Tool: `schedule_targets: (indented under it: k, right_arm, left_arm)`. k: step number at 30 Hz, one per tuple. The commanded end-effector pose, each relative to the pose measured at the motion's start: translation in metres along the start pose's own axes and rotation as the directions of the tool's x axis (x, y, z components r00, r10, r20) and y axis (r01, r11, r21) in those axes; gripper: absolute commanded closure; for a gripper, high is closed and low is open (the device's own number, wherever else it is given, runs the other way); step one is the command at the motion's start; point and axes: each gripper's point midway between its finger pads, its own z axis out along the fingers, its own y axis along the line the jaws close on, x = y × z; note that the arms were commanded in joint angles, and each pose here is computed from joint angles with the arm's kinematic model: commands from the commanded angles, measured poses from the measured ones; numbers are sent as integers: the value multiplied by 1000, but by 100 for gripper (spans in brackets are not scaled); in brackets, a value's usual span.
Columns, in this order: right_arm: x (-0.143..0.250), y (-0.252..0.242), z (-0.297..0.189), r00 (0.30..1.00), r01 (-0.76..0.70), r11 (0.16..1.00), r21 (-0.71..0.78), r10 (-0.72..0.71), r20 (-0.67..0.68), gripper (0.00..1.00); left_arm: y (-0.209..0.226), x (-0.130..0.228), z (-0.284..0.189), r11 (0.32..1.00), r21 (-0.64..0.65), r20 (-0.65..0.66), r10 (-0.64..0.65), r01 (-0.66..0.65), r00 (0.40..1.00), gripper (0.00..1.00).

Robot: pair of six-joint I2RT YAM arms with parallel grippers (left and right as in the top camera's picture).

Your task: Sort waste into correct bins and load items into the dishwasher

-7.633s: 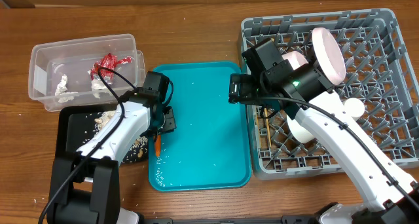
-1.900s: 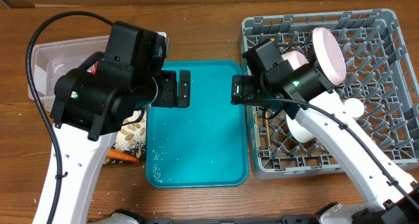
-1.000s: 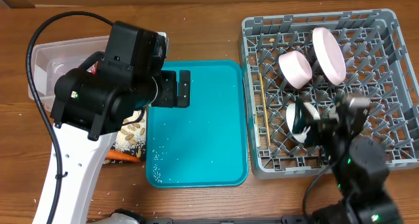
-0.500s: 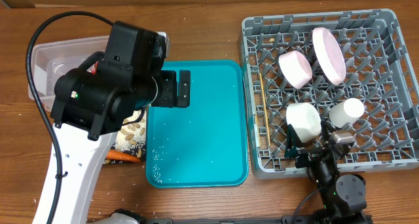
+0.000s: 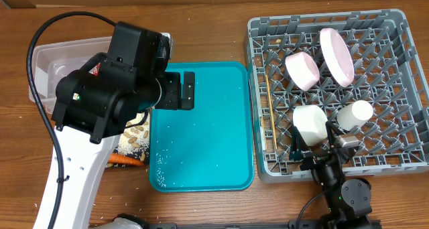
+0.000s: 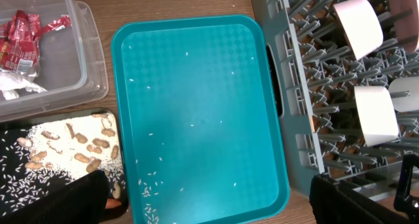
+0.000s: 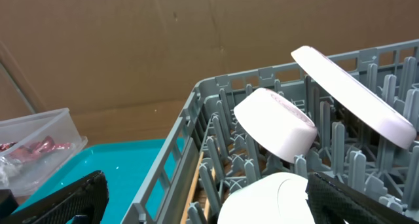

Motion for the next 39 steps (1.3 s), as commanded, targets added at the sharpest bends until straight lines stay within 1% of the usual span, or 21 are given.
schedule_targets:
  k: [1,20,22,24,26,29,31,34,39]
  right_arm:
    - [9,-2,2,1000,-2,1000,8,2,-30,0]
    - [10,-3,2,999,-2,1000,9,2,-34,0]
    - [10,-3,2,999,-2,1000,9,2,-34,0]
    - [10,-3,2,999,-2,1000,9,2,-34,0]
    - [10,-3,2,999,-2,1000,9,2,-33,0]
    - [10,-3,2,999,-1,1000,9,2,-33,0]
    - [10,-3,2,999,-1,1000,9,2,-33,0]
    - [10,-3,2,999,-2,1000,9,2,-33,0]
    - [10,-3,2,999,-2,1000,9,2,-34,0]
  left_arm:
    - [-4,-2,-1,1000,14,4,21,-21,1000,0]
    - [-2,-1,-7,1000,11,17,17,-17,1000,0]
    - [-1,-11,-15,1000,11,86,13,-14,996,0]
    - [-4,-31,-28,998,24,219,44,-51,975,0]
    - [-7,-48,-39,993,36,338,93,-111,936,1]
    - [-10,-55,-45,977,42,452,167,-208,876,0]
    - [-4,-54,-43,968,33,508,197,-247,839,0]
    - [8,-41,-34,960,9,556,228,-280,799,0]
    - [36,-5,-20,969,-37,631,211,-243,746,0]
